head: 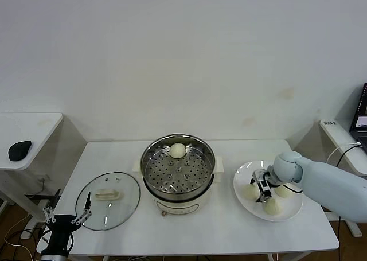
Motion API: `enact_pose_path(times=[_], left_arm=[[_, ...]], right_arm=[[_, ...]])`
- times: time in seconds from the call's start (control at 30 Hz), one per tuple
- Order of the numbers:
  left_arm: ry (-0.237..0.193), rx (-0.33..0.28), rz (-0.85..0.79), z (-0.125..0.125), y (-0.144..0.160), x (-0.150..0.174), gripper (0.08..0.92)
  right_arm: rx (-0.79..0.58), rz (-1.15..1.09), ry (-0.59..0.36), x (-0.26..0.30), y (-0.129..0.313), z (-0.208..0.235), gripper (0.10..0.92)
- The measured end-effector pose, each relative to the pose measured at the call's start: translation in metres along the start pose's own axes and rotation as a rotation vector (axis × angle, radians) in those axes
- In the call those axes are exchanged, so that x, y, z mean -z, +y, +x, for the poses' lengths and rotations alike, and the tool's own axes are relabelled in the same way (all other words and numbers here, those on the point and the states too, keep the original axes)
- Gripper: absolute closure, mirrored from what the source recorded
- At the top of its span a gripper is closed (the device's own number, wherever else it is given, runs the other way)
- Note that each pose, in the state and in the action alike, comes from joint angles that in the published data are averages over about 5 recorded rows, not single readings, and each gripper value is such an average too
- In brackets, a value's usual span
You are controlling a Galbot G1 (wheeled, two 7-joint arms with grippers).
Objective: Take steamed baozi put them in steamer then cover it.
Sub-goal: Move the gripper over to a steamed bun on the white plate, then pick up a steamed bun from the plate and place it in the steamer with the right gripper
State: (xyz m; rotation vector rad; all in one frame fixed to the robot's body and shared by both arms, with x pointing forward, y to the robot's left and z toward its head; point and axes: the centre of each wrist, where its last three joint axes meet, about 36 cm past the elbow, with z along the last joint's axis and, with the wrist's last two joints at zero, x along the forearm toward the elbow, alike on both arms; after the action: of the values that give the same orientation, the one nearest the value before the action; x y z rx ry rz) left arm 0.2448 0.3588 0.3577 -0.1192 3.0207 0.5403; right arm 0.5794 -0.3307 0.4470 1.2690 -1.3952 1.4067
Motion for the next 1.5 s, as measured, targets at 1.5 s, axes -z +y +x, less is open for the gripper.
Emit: enact_pose_path(times=[1.5], left_arm=[[-0.018, 0.020, 0.008, -0.002, 0.003, 0.005, 0.177]], right_arm=[[-0.167, 0.035, -0.192, 0.244, -0.114, 0.187, 0.445]])
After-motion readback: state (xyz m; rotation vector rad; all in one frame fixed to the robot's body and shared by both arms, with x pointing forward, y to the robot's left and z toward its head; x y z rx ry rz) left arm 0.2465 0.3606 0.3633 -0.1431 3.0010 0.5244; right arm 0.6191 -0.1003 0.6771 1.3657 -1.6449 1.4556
